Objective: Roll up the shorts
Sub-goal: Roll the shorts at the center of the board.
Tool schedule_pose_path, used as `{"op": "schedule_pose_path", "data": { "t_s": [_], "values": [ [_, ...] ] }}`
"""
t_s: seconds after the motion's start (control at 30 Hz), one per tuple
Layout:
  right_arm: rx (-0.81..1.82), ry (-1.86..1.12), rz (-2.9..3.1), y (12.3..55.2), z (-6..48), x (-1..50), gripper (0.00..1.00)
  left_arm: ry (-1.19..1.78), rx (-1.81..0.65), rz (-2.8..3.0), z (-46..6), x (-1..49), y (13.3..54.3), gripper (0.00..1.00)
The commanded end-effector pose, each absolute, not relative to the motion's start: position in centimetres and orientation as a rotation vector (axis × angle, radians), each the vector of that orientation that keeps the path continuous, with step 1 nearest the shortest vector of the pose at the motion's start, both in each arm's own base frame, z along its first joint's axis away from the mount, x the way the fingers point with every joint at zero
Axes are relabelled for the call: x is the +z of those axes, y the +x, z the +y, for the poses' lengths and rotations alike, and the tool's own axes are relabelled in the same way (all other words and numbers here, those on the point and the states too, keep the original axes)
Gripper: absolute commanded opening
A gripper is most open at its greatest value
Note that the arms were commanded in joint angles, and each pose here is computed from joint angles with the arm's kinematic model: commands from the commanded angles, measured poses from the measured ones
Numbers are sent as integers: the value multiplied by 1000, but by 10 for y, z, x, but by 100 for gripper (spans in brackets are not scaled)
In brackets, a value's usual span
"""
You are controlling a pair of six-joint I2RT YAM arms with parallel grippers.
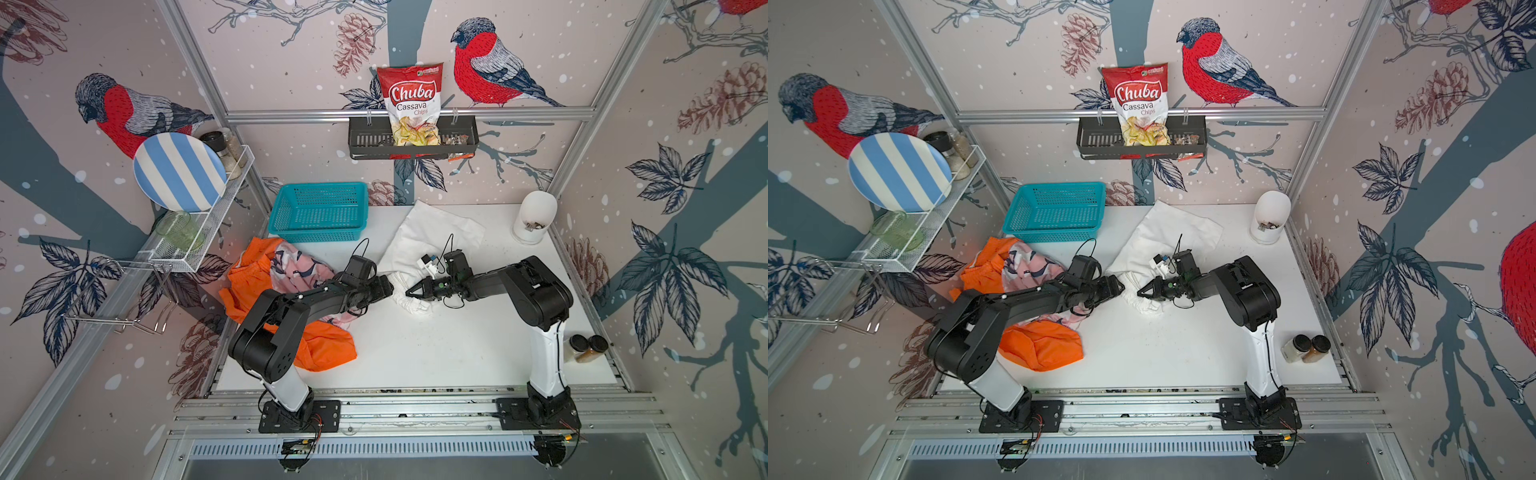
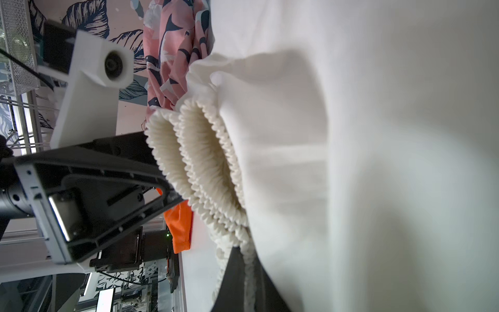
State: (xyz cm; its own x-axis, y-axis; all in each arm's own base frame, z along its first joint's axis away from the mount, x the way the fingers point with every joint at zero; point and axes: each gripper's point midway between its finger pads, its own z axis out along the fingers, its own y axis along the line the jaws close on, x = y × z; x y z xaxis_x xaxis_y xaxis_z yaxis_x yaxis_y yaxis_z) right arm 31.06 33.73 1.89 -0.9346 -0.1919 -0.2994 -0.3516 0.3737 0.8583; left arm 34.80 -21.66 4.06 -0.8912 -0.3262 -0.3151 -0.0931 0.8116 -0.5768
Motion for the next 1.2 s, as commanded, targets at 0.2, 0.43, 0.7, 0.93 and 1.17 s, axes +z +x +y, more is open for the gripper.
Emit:
{"op": "schedule_pose_path", "data": {
  "t_s": [0.2, 0.43, 0.7, 0.93, 1.17],
  "values": [
    [1545, -324, 2742, 280, 315, -23, 0, -255, -961, 2549, -243, 31, 365, 69],
    [1265, -366, 2691, 298, 302, 2, 22, -289, -887, 2616, -228, 17, 346, 12],
    [372, -755, 2363, 304, 300, 83, 49, -299, -849, 2650, -215, 27, 325, 6],
    [-61, -1059, 2006, 253, 337, 111, 70, -281, -889, 2660, -217, 37, 314, 6],
    [-340, -1294, 1857, 235, 346, 68, 78, -240, -904, 2661, -216, 48, 306, 6]
  ]
}}
